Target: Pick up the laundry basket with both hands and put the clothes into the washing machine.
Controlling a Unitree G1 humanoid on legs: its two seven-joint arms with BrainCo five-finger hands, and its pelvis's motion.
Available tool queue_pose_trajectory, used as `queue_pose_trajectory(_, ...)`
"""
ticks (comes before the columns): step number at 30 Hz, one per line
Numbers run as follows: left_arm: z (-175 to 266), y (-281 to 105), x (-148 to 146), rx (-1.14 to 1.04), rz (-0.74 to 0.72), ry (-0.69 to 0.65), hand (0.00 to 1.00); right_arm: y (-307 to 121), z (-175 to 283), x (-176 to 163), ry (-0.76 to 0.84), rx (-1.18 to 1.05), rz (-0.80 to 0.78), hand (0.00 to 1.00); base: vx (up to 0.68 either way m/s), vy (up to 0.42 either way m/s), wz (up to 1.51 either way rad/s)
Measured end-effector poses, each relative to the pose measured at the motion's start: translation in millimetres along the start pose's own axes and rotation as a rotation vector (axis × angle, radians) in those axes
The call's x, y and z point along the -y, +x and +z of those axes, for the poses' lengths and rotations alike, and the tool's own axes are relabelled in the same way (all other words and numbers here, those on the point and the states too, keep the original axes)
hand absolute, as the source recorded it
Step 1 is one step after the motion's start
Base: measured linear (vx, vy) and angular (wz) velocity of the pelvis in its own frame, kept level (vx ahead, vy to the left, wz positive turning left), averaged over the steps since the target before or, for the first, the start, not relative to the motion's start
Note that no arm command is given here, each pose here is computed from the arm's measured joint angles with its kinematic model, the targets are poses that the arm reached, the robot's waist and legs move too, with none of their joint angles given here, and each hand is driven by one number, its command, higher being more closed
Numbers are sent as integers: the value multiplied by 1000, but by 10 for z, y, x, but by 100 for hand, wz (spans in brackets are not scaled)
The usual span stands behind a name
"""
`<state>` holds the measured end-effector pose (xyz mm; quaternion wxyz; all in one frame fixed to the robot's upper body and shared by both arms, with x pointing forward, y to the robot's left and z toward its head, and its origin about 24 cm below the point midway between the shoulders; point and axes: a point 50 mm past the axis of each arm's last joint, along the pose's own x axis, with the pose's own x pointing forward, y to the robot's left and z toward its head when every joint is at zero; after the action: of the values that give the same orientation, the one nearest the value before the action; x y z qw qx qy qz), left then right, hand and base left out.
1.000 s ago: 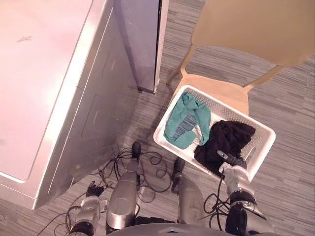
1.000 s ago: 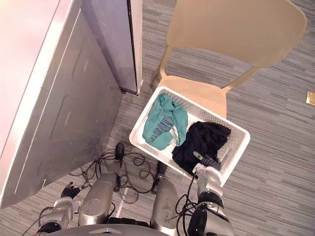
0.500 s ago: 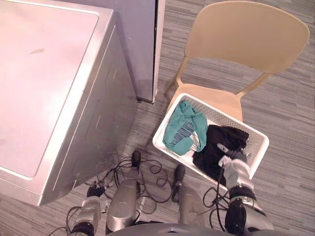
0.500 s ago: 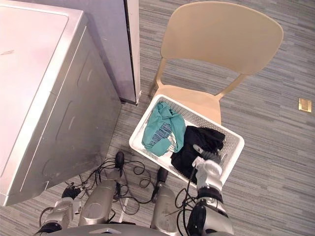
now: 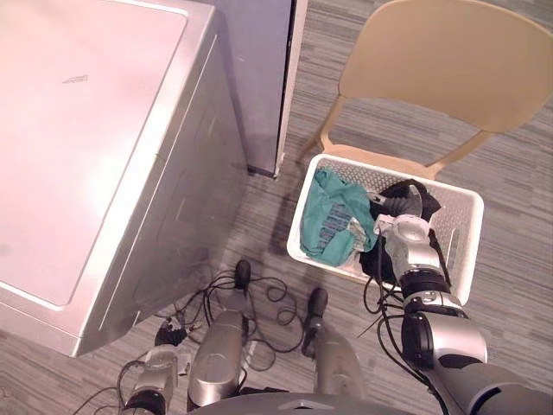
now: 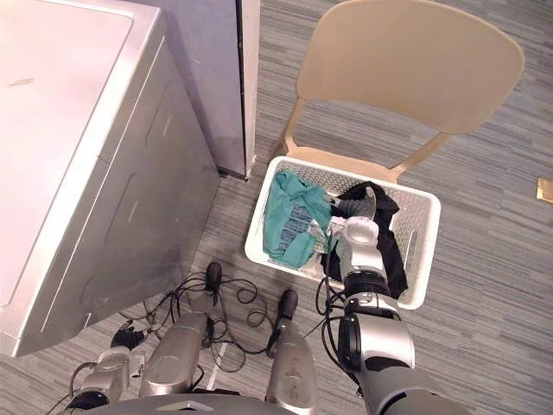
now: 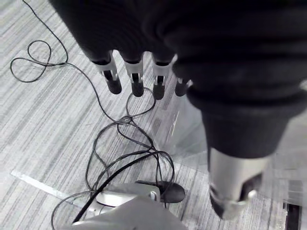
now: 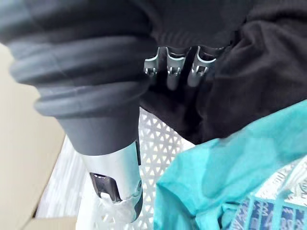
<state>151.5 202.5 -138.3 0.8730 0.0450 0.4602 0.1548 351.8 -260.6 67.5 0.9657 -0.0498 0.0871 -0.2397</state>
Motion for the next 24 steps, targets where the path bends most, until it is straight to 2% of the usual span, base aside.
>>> queue_pose_trajectory(7,-10,2,-9,-4,-2,6,0,-145,-62,-133,-144,76,115,0,38,-15,5)
queue_pose_trajectory(11,-18,3,-29,-6,3,10,0,-253,-160,-143,-139,85,161,0,22,-23,-7)
queue_pose_trajectory(17,-34,5,-62,-13,15,11,0,-394,-486,28,-203,20,145,0,21,-20,-3)
queue_pose_trajectory(24,-72,11,-146,-38,30,-6,0,-475,-693,383,-172,-49,35,0,24,-15,-2)
